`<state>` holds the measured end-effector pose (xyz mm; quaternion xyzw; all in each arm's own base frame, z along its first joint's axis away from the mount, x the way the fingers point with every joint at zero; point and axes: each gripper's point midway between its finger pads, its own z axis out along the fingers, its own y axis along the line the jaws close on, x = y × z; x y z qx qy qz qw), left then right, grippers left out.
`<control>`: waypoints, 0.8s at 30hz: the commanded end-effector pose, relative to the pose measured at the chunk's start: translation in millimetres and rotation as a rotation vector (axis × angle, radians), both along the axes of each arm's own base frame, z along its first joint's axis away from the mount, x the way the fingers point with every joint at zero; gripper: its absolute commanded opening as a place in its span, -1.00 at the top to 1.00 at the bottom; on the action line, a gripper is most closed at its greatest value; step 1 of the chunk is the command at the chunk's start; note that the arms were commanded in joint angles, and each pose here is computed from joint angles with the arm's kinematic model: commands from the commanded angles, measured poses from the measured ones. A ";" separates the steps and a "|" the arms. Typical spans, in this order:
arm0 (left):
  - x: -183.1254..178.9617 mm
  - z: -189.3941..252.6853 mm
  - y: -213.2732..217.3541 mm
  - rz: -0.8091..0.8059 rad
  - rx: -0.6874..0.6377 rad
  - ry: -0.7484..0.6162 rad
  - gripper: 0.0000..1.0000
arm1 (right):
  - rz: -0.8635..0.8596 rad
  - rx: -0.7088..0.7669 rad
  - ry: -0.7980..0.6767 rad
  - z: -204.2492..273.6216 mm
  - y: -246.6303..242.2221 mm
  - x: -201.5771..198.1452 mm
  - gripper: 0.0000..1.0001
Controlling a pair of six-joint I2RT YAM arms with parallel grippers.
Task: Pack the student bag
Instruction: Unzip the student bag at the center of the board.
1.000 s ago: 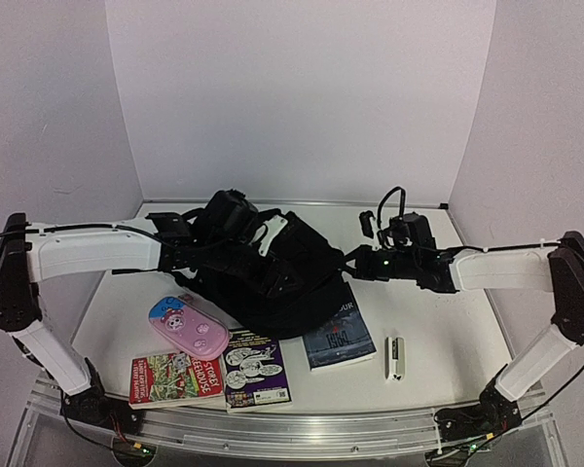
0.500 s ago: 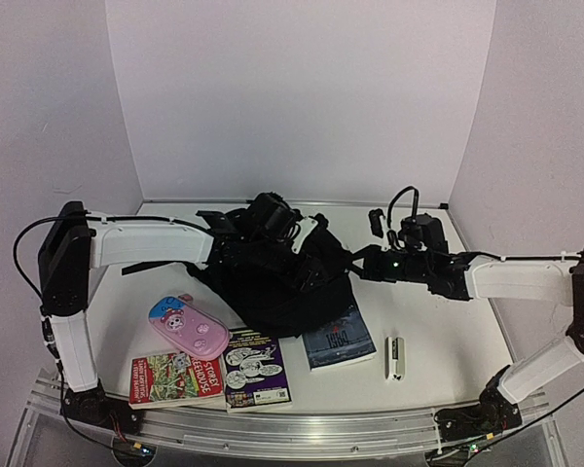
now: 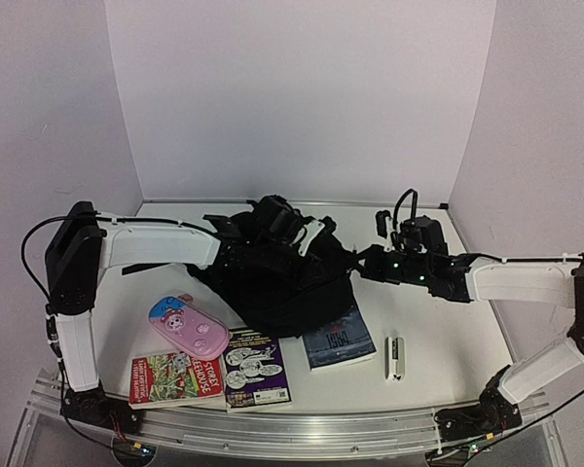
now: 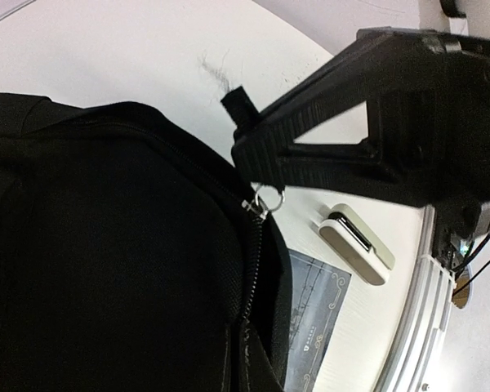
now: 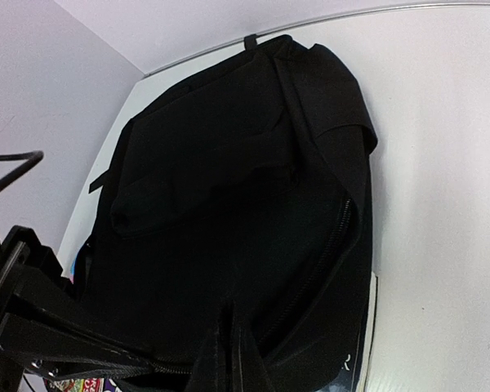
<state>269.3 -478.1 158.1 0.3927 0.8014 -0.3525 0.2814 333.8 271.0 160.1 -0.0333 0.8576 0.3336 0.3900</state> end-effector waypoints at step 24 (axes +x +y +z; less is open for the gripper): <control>-59.3 42.1 75.5 0.059 -0.060 0.075 1.00 | -0.356 -0.184 0.020 -28.8 -56.8 114.5 1.00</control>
